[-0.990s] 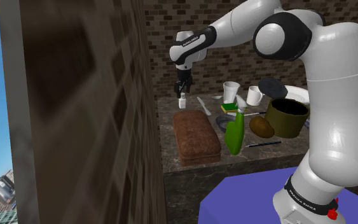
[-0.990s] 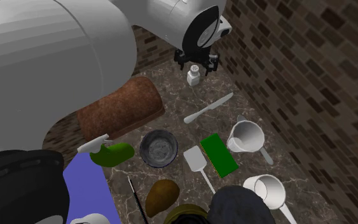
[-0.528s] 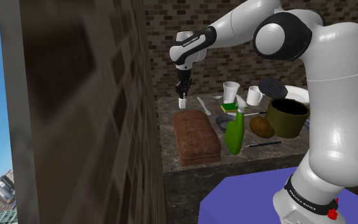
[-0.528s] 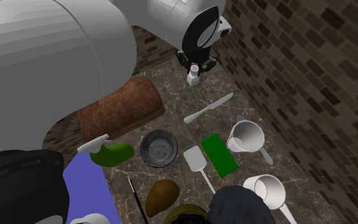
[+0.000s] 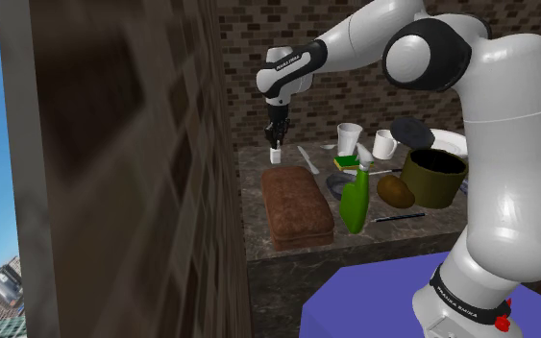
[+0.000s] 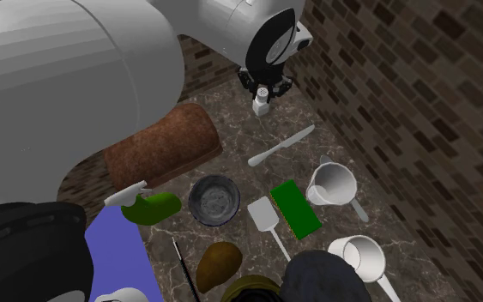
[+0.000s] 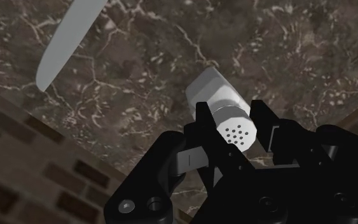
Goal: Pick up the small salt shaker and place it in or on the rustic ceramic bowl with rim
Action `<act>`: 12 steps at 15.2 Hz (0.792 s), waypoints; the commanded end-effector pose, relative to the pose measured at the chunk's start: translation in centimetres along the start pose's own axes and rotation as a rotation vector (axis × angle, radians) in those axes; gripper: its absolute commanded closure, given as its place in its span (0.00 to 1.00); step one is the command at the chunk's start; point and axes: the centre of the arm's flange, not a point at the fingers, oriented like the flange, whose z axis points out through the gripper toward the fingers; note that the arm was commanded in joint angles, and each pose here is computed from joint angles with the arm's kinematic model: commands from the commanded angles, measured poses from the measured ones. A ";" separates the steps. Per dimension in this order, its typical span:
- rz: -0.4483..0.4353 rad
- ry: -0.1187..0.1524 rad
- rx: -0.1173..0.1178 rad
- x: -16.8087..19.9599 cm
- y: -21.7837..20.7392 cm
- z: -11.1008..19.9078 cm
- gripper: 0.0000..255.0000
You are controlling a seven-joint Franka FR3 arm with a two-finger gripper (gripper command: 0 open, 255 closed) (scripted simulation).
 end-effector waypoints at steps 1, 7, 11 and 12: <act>0.000 -0.001 0.000 0.0 0.0 -0.5 1.00; 0.000 -0.001 0.000 0.0 -0.1 -3.7 1.00; 0.000 -0.001 0.000 0.0 -0.2 -5.8 1.00; 0.000 -0.001 0.000 0.0 -0.2 -6.3 1.00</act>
